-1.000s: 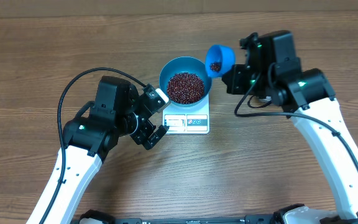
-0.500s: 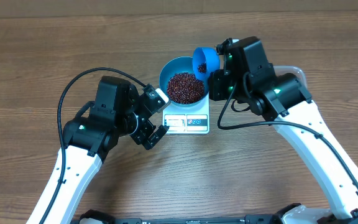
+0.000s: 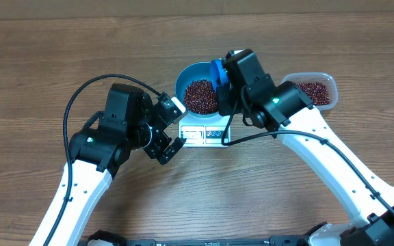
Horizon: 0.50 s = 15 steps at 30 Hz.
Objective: Scoop item into bowl and weigh 150g on scale
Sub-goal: 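Carry the scoop left over the teal bowl, then tilt the scoop to pour the beans into the teal bowl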
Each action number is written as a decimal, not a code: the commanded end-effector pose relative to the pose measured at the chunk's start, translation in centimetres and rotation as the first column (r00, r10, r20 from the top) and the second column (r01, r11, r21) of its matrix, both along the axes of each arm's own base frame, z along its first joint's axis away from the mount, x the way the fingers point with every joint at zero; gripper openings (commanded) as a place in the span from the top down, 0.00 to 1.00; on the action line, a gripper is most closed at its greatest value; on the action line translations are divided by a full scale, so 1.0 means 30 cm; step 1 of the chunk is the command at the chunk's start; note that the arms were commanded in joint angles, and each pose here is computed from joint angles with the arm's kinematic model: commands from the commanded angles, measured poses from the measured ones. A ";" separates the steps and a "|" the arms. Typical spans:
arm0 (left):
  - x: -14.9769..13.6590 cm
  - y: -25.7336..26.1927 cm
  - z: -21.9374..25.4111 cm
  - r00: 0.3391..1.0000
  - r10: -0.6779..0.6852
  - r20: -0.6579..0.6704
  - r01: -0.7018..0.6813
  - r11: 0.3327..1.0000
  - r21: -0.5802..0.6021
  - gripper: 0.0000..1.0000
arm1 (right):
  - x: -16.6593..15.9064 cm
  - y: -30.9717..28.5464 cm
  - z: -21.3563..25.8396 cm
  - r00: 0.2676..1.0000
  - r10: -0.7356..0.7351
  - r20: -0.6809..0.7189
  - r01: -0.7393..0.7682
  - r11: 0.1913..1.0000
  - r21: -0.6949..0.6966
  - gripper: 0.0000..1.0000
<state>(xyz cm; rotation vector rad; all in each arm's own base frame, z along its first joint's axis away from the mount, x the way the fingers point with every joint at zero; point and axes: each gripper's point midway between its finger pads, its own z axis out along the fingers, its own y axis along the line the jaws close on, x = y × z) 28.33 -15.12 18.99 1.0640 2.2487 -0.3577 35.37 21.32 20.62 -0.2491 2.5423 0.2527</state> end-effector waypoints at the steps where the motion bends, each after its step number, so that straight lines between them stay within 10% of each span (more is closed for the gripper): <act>1: -0.009 -0.004 -0.010 1.000 0.005 -0.014 -0.005 1.000 -0.003 0.00 | 0.014 0.001 0.049 0.997 -0.012 0.070 0.015 0.999 -0.048 0.96; 15: -0.009 -0.004 -0.010 1.000 0.005 -0.014 -0.005 1.000 -0.003 0.00 | -0.001 0.010 0.052 0.991 0.071 0.110 -0.052 0.986 -0.161 0.96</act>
